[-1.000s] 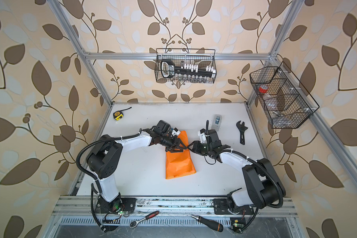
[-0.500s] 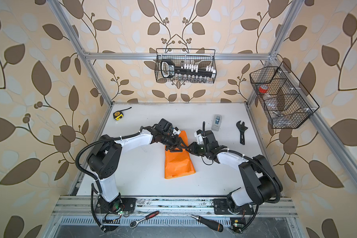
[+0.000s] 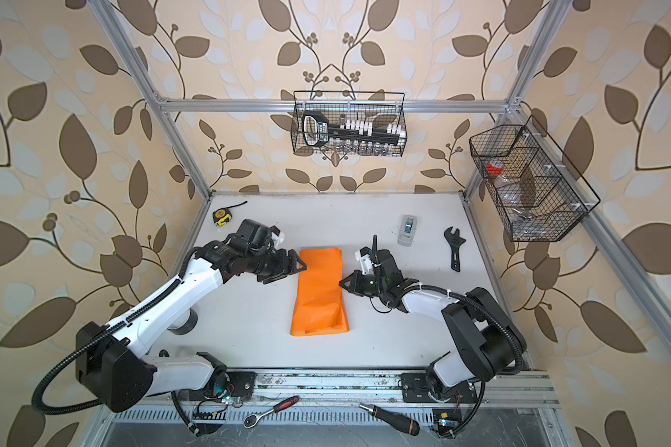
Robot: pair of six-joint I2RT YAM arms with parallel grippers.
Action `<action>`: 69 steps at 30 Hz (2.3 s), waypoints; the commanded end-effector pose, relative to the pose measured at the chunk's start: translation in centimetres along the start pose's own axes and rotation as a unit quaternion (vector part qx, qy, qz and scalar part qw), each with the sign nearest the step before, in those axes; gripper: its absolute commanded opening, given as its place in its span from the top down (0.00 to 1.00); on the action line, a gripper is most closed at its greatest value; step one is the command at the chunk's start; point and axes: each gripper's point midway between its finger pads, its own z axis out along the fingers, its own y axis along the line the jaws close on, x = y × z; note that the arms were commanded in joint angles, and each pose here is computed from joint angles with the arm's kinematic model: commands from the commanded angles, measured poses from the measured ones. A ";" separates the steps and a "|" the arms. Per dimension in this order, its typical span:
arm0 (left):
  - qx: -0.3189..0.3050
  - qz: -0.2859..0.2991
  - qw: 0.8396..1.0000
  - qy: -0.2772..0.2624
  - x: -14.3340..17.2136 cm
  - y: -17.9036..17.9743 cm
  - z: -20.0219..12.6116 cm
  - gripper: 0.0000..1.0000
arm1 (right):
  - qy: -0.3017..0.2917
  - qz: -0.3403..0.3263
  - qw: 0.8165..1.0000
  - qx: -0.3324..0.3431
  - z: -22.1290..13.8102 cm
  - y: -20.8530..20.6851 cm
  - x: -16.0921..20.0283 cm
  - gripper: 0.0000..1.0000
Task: Wrap a gift box in wrapping paper
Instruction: Second fold the wrapping paper around the gift box, then smooth out the wrapping paper on the gift box.
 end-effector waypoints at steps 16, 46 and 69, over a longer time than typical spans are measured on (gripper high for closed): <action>-0.092 0.017 0.993 0.078 0.7 5.4 6.7 0.18 | 0.006 0.007 1.000 0.014 0.0 -0.3 -1.4 1.00; -0.084 0.003 0.991 0.104 1.8 6.1 8.4 0.43 | -0.004 0.044 0.997 0.070 -1.5 -6.8 -1.5 0.65; -0.026 -0.014 0.993 0.112 2.0 4.3 8.9 0.44 | 0.022 0.048 0.998 0.018 1.8 -3.9 1.4 0.73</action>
